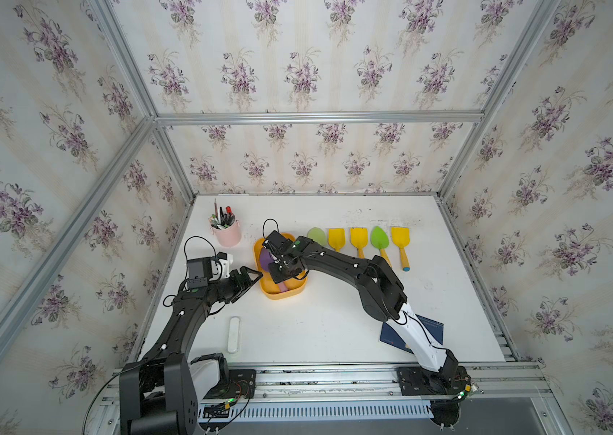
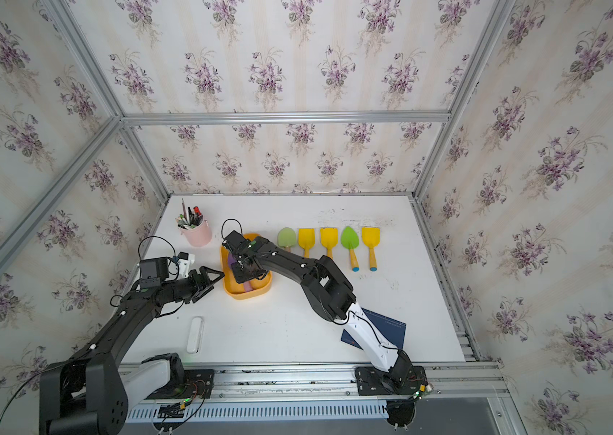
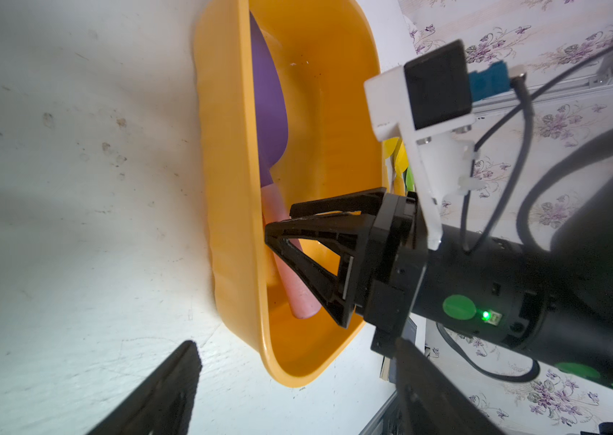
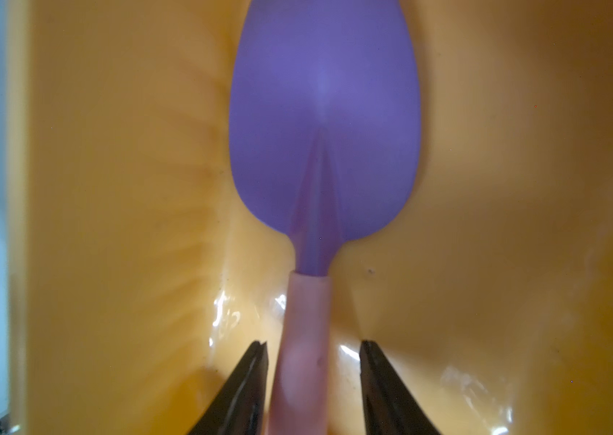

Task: Take the shovel out of the storage box
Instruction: Pick up the shovel from the storage box, then place the shovel at the center of the board.

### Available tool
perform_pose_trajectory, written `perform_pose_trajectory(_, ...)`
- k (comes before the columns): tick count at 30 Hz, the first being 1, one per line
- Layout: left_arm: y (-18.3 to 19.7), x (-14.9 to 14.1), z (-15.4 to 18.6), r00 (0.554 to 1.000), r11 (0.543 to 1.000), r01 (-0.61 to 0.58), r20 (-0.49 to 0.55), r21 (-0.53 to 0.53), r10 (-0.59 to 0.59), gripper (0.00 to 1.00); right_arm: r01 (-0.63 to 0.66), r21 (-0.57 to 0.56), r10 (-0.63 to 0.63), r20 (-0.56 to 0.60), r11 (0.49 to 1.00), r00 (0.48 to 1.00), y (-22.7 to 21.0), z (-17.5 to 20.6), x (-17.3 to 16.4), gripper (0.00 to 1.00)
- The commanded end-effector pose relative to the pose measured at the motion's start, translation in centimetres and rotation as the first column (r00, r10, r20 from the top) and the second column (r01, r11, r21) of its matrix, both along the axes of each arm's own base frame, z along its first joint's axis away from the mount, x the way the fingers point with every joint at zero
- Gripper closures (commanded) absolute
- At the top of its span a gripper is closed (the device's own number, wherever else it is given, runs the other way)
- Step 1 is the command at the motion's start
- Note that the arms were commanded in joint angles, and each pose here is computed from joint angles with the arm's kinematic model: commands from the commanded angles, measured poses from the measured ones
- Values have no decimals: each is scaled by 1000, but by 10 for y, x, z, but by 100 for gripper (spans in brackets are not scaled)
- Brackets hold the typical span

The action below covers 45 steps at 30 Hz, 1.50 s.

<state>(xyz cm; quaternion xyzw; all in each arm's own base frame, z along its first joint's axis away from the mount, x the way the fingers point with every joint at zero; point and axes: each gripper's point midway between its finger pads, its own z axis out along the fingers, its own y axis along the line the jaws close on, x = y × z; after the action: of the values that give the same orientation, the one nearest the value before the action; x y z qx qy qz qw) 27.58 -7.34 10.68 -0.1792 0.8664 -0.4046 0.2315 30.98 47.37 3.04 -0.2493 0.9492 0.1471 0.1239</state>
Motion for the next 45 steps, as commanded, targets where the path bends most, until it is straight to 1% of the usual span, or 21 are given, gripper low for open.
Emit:
perform_pose_trajectory(1,-1,3,6,999,1000,13,36,-2,-13,19,21,-47,-20,12,999,1000,-7,-7,4,57)
perform_pose_trajectory(3,-2,2,6,999,1000,15,36,0,-15,19,22,-59,-21,13,998,1000,-7,-10,5,58)
perform_pose_trajectory(6,-2,2,6,999,1000,14,36,0,-14,19,24,-58,-24,9,998,1000,-7,-12,5,64)
perform_pose_trajectory(10,-3,1,8,999,1000,16,41,-8,-15,19,20,-31,-20,3,999,1000,-2,-6,5,78)
perform_pose_trajectory(11,-4,1,10,999,1000,17,46,-14,-16,19,19,-16,-19,5,1000,1000,0,0,5,82)
perform_pose_trajectory(15,-9,6,32,996,997,6,93,-75,1,19,30,34,-31,37,999,999,3,29,11,87)
perform_pose_trajectory(17,-11,9,50,992,996,1,129,-88,11,19,37,69,-41,56,997,998,2,50,16,89)
perform_pose_trajectory(21,-15,13,84,980,996,-17,195,-89,35,18,40,128,-52,97,991,994,-7,93,23,91)
perform_pose_trajectory(24,-29,17,101,973,998,-10,230,-65,25,18,50,146,-69,123,988,990,-26,119,26,92)
perform_pose_trajectory(26,-47,19,110,967,999,7,253,-39,3,17,65,153,-85,128,986,988,-47,131,28,92)
perform_pose_trajectory(28,-67,25,118,960,999,29,281,-31,-19,17,98,136,-117,140,986,983,-75,137,34,92)
perform_pose_trajectory(32,-117,43,133,940,997,78,335,-16,-68,17,183,93,-196,168,979,966,-152,148,48,91)
perform_pose_trajectory(34,-142,53,140,928,995,96,364,-15,-84,17,223,51,-229,195,973,954,-194,154,54,90)
perform_pose_trajectory(37,-197,66,148,907,985,173,394,-20,-151,16,277,-17,-265,238,961,934,-257,157,61,89)
perform_pose_trajectory(38,-218,69,150,898,980,199,404,-22,-174,16,336,-38,-317,248,941,915,-291,156,69,89)
perform_pose_trajectory(41,-276,80,147,879,961,275,410,-17,-244,16,433,-59,-405,257,900,877,-355,151,73,89)
perform_pose_trajectory(45,-342,88,145,848,935,353,431,-28,-308,15,539,-68,-506,262,840,822,-420,141,76,88)
